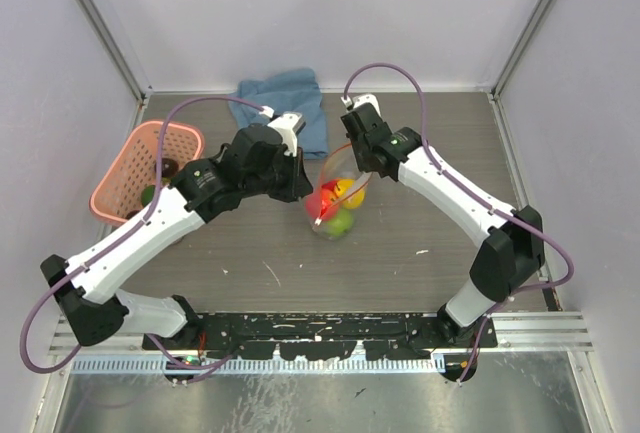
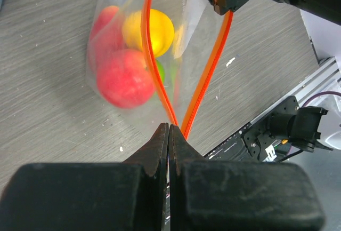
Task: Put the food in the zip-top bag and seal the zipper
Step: Adjust the zipper food storage bag at the center of the board.
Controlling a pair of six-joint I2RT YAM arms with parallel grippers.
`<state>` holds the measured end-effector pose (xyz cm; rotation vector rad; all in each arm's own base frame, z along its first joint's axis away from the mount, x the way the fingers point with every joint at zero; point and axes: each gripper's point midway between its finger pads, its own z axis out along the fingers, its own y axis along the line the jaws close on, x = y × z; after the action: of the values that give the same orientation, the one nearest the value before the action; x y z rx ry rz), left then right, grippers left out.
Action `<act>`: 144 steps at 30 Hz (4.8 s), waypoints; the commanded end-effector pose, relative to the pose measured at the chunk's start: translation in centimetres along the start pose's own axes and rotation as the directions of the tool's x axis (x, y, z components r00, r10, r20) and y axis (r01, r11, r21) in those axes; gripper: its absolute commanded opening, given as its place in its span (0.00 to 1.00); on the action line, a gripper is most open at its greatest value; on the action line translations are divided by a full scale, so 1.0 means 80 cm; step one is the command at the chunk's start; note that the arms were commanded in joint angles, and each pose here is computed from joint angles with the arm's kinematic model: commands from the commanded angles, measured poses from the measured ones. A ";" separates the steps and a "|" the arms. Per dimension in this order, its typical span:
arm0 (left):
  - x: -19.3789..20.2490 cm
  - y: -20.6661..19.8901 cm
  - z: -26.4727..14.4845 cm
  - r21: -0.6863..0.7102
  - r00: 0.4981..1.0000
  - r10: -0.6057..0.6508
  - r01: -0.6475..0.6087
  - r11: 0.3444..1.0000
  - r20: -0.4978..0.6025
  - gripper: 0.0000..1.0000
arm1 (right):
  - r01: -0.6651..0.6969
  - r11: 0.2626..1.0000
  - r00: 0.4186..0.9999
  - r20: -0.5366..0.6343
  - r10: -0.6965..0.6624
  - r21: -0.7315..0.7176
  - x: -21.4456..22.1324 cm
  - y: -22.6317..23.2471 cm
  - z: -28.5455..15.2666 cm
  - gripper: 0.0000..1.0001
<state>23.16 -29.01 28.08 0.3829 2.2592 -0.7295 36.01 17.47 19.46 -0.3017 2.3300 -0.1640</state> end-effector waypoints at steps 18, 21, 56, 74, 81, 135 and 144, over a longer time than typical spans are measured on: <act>-0.034 0.025 0.053 -0.154 0.998 0.046 -0.039 0.987 0.043 0.68 | -0.021 0.968 0.992 0.114 0.051 -0.249 -0.035 0.047 -0.031 0.10; -0.036 0.040 0.076 -0.207 0.998 0.056 -0.052 0.977 0.014 0.57 | -0.029 0.965 0.991 0.118 0.062 -0.259 -0.036 0.047 -0.036 0.16; -0.042 0.042 0.081 -0.236 0.994 -0.077 0.092 0.967 0.072 0.00 | -0.413 0.772 0.875 0.024 0.484 -0.484 0.026 0.119 -0.118 0.65; -0.049 0.071 0.025 -0.350 0.980 -0.124 0.171 0.921 0.153 0.00 | -0.230 0.927 0.953 0.127 0.276 -0.296 -0.018 0.030 -0.109 0.01; -0.031 0.041 0.018 -0.228 0.978 -0.194 0.207 0.951 0.081 0.00 | -0.108 0.958 0.975 0.158 0.154 -0.268 -0.049 0.013 -0.123 0.01; -0.043 0.089 0.058 -0.462 0.999 -0.046 0.049 0.886 0.017 0.14 | -0.041 0.997 0.991 0.122 0.048 -0.058 -0.024 -0.028 -0.068 0.01; -0.053 0.057 0.048 -0.304 0.996 -0.085 0.091 0.948 0.032 0.49 | -0.039 0.992 0.985 0.162 0.058 -0.118 -0.031 -0.018 -0.075 0.01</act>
<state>30.73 -27.69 22.61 0.1433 2.4291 -0.2485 33.16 16.59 22.63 -0.3439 2.2892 -0.0496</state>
